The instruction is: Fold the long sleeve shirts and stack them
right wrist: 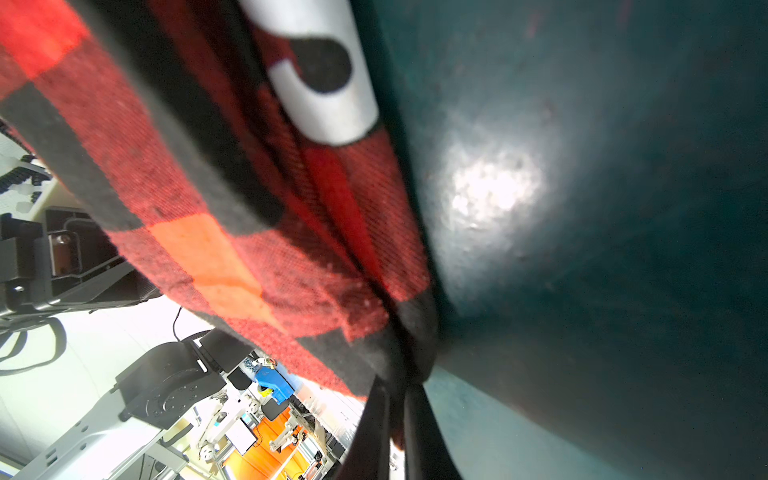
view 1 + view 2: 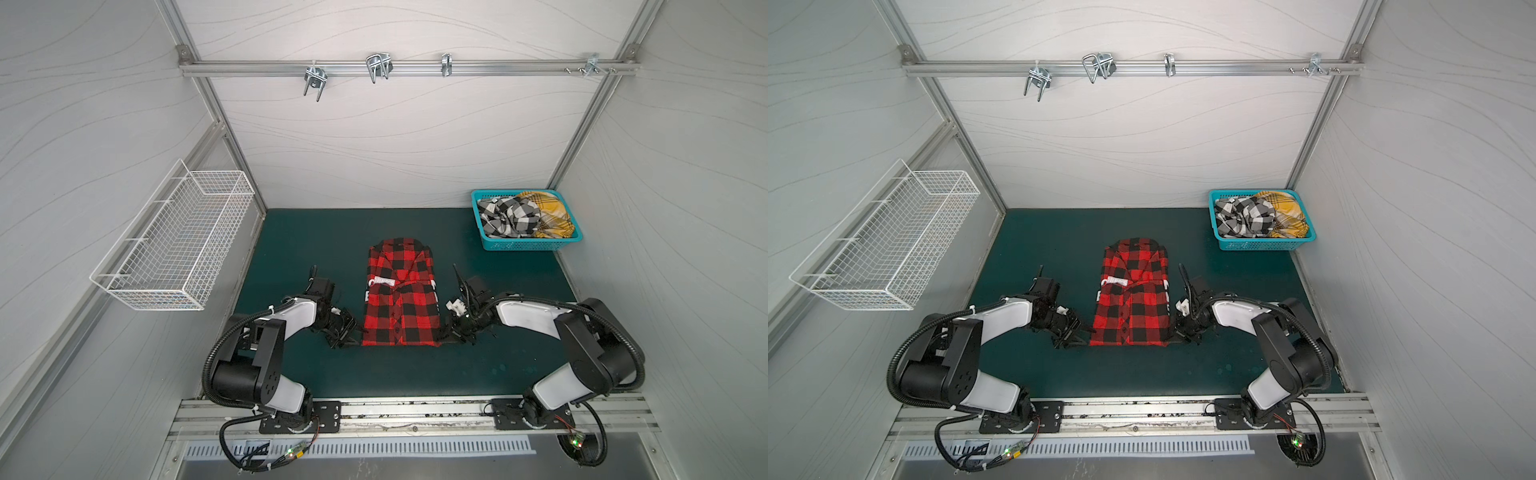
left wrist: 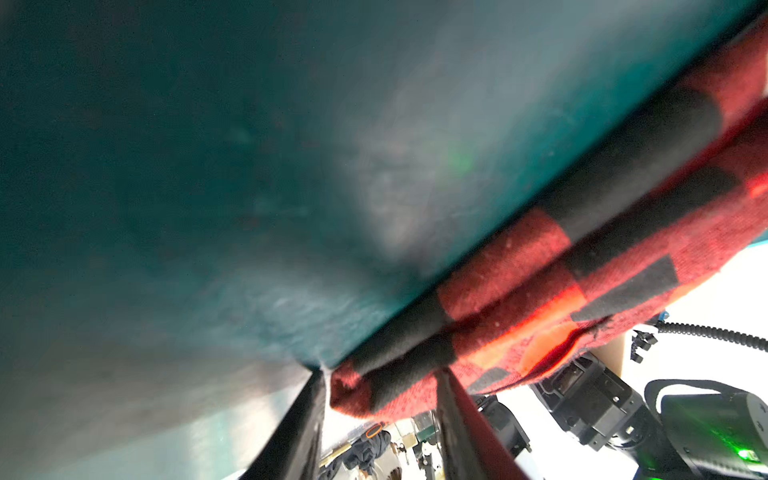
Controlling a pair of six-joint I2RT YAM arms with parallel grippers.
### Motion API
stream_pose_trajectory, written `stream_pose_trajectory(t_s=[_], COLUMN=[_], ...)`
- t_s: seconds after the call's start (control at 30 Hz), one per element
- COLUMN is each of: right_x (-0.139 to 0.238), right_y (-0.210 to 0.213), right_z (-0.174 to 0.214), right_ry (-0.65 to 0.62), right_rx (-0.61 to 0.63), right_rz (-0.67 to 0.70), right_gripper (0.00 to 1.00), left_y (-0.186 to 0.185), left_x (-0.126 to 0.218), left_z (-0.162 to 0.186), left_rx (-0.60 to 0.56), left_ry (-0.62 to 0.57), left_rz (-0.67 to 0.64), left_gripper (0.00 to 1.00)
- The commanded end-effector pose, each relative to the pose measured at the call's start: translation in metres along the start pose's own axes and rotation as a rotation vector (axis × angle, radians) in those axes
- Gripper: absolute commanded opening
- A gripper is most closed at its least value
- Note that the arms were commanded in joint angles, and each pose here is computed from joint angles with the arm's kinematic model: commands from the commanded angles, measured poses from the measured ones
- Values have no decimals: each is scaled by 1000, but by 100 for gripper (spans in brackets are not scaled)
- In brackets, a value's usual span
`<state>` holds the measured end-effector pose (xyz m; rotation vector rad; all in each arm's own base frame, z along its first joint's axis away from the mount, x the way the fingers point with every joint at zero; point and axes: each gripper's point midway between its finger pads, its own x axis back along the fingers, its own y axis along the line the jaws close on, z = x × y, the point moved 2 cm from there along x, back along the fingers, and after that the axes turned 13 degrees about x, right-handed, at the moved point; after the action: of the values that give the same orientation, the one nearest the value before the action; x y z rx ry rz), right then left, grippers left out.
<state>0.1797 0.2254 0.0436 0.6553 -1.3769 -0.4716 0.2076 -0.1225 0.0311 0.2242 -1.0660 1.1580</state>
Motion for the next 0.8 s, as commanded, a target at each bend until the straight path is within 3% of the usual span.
stream_pose_trajectory(t_s=[0.0, 0.07, 0.23, 0.37, 0.57, 0.77], right_x=[-3, -3, -3, -4, -3, -2], right_y=[2, 2, 2, 2, 2, 5], right_z=[-2, -2, -3, -2, -1, -4], right_ry=[3, 5, 4, 7, 7, 4], right_rx=[-5, -6, -5, -7, -8, -6], right_rz=[-8, -12, -12, -10, -8, -14], right_gripper=[11, 11, 11, 11, 11, 11], left_y=[17, 20, 35, 37, 34, 51], left_x=[-12, -12, -9, -12, -26, -14], left_z=[-48, -43, -25, -21, -22, -8], left_rx=[-30, -26, -13, -23, 10, 4], left_ry=[-231, -219, -208, -202, -143, -166], left_rz=[-77, -78, -74, -72, -68, -91], left_gripper=[42, 42, 56, 56, 47, 58])
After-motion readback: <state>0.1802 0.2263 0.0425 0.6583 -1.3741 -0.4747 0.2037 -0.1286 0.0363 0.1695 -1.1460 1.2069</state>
